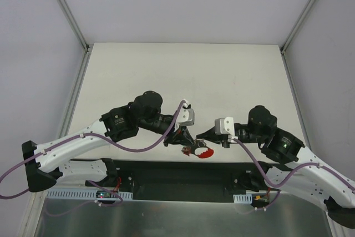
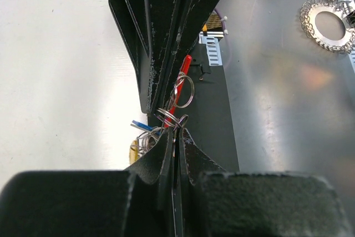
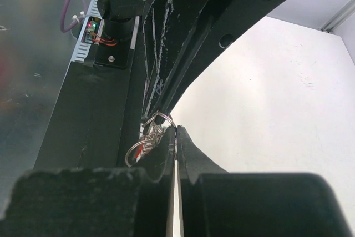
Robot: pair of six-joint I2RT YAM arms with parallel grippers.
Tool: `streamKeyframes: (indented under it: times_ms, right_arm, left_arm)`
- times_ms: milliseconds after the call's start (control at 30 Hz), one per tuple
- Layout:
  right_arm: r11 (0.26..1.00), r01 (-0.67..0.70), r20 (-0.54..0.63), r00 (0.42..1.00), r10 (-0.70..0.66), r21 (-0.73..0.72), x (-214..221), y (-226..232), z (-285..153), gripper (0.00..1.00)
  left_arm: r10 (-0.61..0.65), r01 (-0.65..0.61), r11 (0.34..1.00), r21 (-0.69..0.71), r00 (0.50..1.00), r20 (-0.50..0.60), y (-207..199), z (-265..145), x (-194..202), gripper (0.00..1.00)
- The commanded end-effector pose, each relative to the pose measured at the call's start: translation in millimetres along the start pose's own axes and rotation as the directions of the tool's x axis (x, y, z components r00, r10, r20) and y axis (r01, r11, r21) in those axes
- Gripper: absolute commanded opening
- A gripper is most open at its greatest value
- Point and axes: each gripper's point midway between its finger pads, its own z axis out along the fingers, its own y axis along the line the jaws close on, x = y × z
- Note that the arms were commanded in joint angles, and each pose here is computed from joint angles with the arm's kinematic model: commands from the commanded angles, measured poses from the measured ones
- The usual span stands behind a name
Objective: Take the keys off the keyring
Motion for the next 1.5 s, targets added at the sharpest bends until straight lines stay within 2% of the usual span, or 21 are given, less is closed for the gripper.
streamKeyframes:
  times_ms: [0, 300, 633, 800, 1000, 1233, 1467]
  right_arm:
    - [0.999, 0.039, 0.006, 0.999, -0.039, 0.038, -2.2, -8.7, -0.8, 0.01]
    - [0.994, 0.075, 0.016, 0.997, -0.073, -0.084, -7.1, 8.3, 0.7, 0.01]
    - [0.984, 0.118, -0.056, 0.990, -0.126, -0.132, 0.8, 11.5, -4.3, 0.01]
    - [0.978, 0.139, -0.109, 0.981, -0.157, -0.156, 11.0, 13.5, -1.3, 0.01]
    - [0.976, 0.170, -0.164, 0.968, -0.192, -0.139, 16.8, 7.0, 3.5, 0.01]
    - [0.980, 0.196, -0.146, 0.969, -0.199, -0.035, 9.6, -8.7, 1.6, 0.01]
    - [0.989, 0.139, -0.085, 0.986, -0.142, -0.045, -2.9, -3.3, 6.8, 0.01]
  left_arm:
    - [0.036, -0.037, 0.999, 0.014, 0.995, 0.097, -9.8, -13.1, -34.0, 0.00]
    - [0.012, -0.012, 1.000, -0.001, 0.996, 0.088, -4.5, -16.2, -31.2, 0.00]
    - [-0.006, 0.006, 1.000, 0.008, 0.996, 0.088, 4.0, -18.8, -33.6, 0.00]
    - [-0.016, 0.012, 0.998, 0.057, 0.996, 0.083, -0.1, -15.4, -36.3, 0.00]
    - [-0.024, 0.017, 0.996, 0.086, 0.997, 0.077, -3.4, -13.4, -35.7, 0.00]
    - [-0.009, 0.002, 0.997, 0.084, 0.997, 0.081, -7.3, -18.0, -31.0, 0.00]
    - [0.015, -0.021, 0.997, 0.074, 0.996, 0.088, -7.3, -20.3, -31.1, 0.00]
